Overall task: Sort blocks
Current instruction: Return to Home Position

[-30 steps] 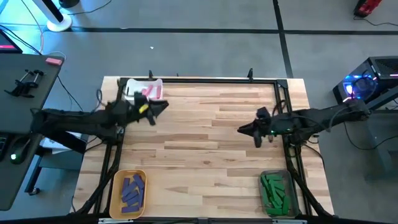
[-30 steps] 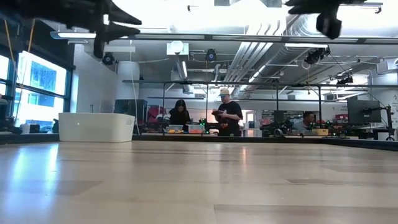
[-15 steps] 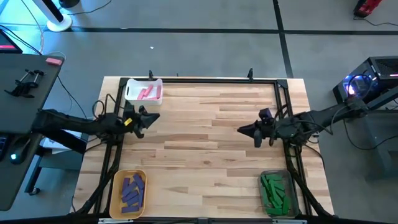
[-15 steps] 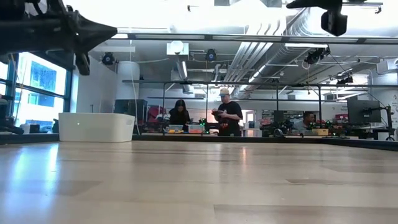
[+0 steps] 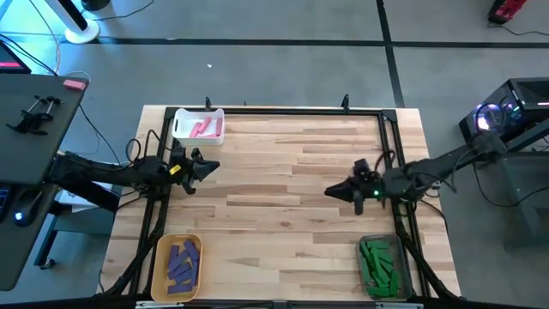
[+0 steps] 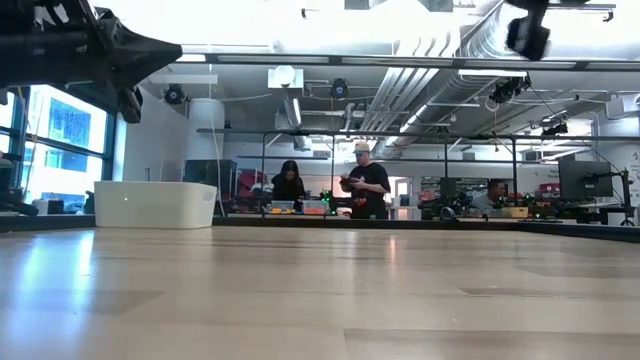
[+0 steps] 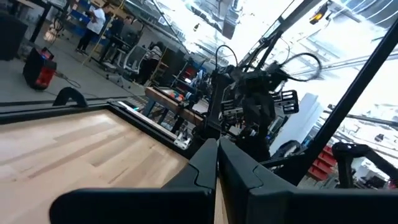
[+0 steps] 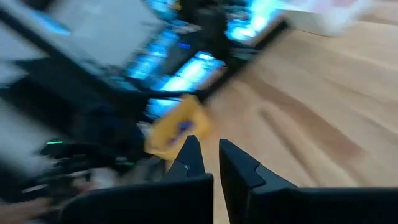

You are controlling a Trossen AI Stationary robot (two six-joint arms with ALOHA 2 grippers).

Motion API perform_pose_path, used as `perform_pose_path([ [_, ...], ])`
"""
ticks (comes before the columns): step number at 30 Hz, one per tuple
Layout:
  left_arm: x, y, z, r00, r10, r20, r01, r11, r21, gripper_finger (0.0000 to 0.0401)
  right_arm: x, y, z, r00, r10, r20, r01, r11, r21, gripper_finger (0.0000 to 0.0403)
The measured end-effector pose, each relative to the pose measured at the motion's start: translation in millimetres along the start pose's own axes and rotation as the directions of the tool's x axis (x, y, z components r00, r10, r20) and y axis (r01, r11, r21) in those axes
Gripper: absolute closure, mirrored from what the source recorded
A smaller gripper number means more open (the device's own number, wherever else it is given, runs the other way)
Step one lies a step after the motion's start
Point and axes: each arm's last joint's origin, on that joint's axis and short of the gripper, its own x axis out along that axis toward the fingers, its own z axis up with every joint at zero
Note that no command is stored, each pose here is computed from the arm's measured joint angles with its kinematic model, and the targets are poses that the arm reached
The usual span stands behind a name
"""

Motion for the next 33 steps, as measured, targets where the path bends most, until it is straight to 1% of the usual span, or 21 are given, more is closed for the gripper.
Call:
perform_pose_path([
  [2,0.0,0.1,-0.1,1.0,0.001,-0.001,-0.001,1.0,0.008,0.0398,9.0,-14.2,-2.8,0.991,0.126,0.033,-0.126,0.992,-0.018,0.0403],
  [4,0.0,0.1,-0.2,1.0,0.001,-0.002,-0.001,1.0,0.004,0.0398,15.6,-35.9,-0.4,0.975,0.208,0.076,-0.204,0.977,-0.055,0.0403],
  [6,0.0,0.1,-0.2,1.0,0.001,-0.002,-0.001,1.0,0.0,0.0398,18.5,-60.7,7.6,0.961,0.255,0.102,-0.246,0.965,-0.093,0.0403],
  [7,0.0,0.2,-0.3,1.0,0.001,-0.002,-0.001,1.0,-0.001,0.0398,18.4,-72.0,11.9,0.956,0.277,0.097,-0.267,0.958,-0.104,0.0403],
  [10,0.0,0.1,-0.2,1.0,0.002,-0.002,-0.002,1.0,-0.001,0.0398,14.6,-100.7,20.3,0.948,0.317,0.024,-0.312,0.944,-0.107,0.0403],
  [12,0.0,0.2,-0.3,1.0,0.002,-0.002,-0.002,1.0,0.0,0.0398,9.2,-110.5,21.1,0.939,0.344,0.002,-0.341,0.933,-0.116,0.0403],
  [15,0.0,0.1,-0.2,1.0,0.002,-0.002,-0.002,1.0,-0.001,0.0398,-2.5,-115.3,14.1,0.924,0.382,0.013,-0.375,0.911,-0.171,0.0403],
  [17,0.0,0.1,-0.2,1.0,0.002,-0.002,-0.002,1.0,-0.001,0.0398,-11.3,-118.1,4.8,0.923,0.382,0.054,-0.366,0.912,-0.187,0.0403],
  [21,0.0,0.2,-0.2,1.0,0.002,-0.002,-0.002,1.0,-0.001,0.0398,-29.3,-119.8,-14.6,0.905,0.386,0.179,-0.362,0.92,-0.153,0.0403],
  [23,0.0,0.2,-0.4,1.0,0.002,-0.003,-0.002,1.0,-0.001,0.0398,-35.9,-116.5,-18.8,0.892,0.382,0.241,-0.348,0.922,-0.171,0.0403],
  [24,0.0,0.2,-0.3,1.0,0.002,-0.003,-0.002,1.0,-0.001,0.0398,-38.4,-114.5,-20.4,0.89,0.378,0.254,-0.338,0.922,-0.19,0.0403],
  [26,0.0,0.2,-0.4,1.0,0.002,-0.003,-0.002,1.0,-0.001,0.0398,-41.1,-113.3,-24.1,0.904,0.341,0.259,-0.284,0.93,-0.234,0.0403],
  [29,0.0,0.4,-0.7,1.0,0.004,-0.006,-0.004,1.0,0.0,0.0398,-43.5,-115.4,-29.4,0.926,0.275,0.258,-0.189,0.93,-0.315,0.0403],
  [30,0.0,0.4,-0.7,1.0,0.004,-0.006,-0.004,1.0,0.0,0.0398,-43.8,-117.1,-31.2,0.935,0.25,0.25,-0.161,0.931,-0.326,0.0403],
  [33,0.0,0.3,-0.6,1.0,0.004,-0.006,-0.004,1.0,0.0,0.0398,-43.0,-123.8,-37.6,0.965,0.175,0.196,-0.109,0.945,-0.308,0.0403],
])
